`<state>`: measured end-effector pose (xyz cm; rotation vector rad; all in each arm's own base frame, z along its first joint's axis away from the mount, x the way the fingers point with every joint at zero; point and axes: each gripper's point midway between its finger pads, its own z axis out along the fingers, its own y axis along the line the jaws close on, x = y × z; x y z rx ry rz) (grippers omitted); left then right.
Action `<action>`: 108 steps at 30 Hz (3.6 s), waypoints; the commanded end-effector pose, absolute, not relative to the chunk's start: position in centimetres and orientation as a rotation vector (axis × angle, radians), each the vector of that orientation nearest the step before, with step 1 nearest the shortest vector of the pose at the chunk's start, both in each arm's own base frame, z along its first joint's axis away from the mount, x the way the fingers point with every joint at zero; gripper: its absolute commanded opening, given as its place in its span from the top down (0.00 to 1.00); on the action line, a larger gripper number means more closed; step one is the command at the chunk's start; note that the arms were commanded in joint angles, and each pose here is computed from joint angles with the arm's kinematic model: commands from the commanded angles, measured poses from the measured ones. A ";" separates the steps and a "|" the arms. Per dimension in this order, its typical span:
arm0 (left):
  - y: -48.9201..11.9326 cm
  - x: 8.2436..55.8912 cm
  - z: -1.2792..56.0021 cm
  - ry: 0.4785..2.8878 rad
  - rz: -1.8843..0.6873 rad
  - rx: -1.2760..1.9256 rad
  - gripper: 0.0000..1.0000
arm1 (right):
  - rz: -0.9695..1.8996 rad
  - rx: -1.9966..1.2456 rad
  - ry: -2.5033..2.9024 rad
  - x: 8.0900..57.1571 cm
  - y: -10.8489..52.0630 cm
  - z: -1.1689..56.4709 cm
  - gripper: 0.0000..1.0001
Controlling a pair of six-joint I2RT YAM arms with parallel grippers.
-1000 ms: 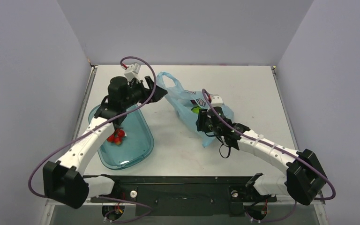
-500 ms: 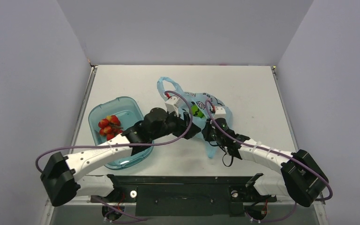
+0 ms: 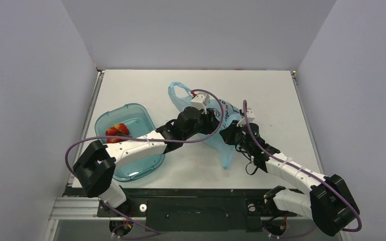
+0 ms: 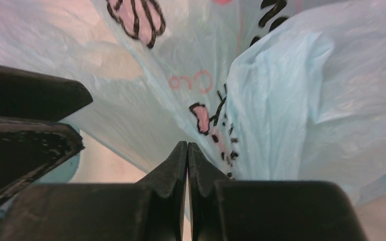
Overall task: Take the fake fruits out of the plastic bag
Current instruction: Adjust the plastic bag at the center of the board, then take out the fake fruit from the plastic bag, then place the fake fruit in the bin.
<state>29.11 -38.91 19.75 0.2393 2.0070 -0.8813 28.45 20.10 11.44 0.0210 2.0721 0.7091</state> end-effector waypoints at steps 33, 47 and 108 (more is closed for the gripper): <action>-38.3 37.0 12.9 2.090 -0.684 0.122 0.39 | 0.549 0.156 2.168 33.2 17.5 6.6 1.00; -40.7 40.2 12.4 2.091 -0.566 0.239 0.27 | 0.529 0.149 2.139 33.5 17.1 7.1 1.00; -10.7 22.8 19.1 2.056 -0.145 -0.276 0.78 | 0.449 0.160 2.124 34.9 15.8 7.6 1.00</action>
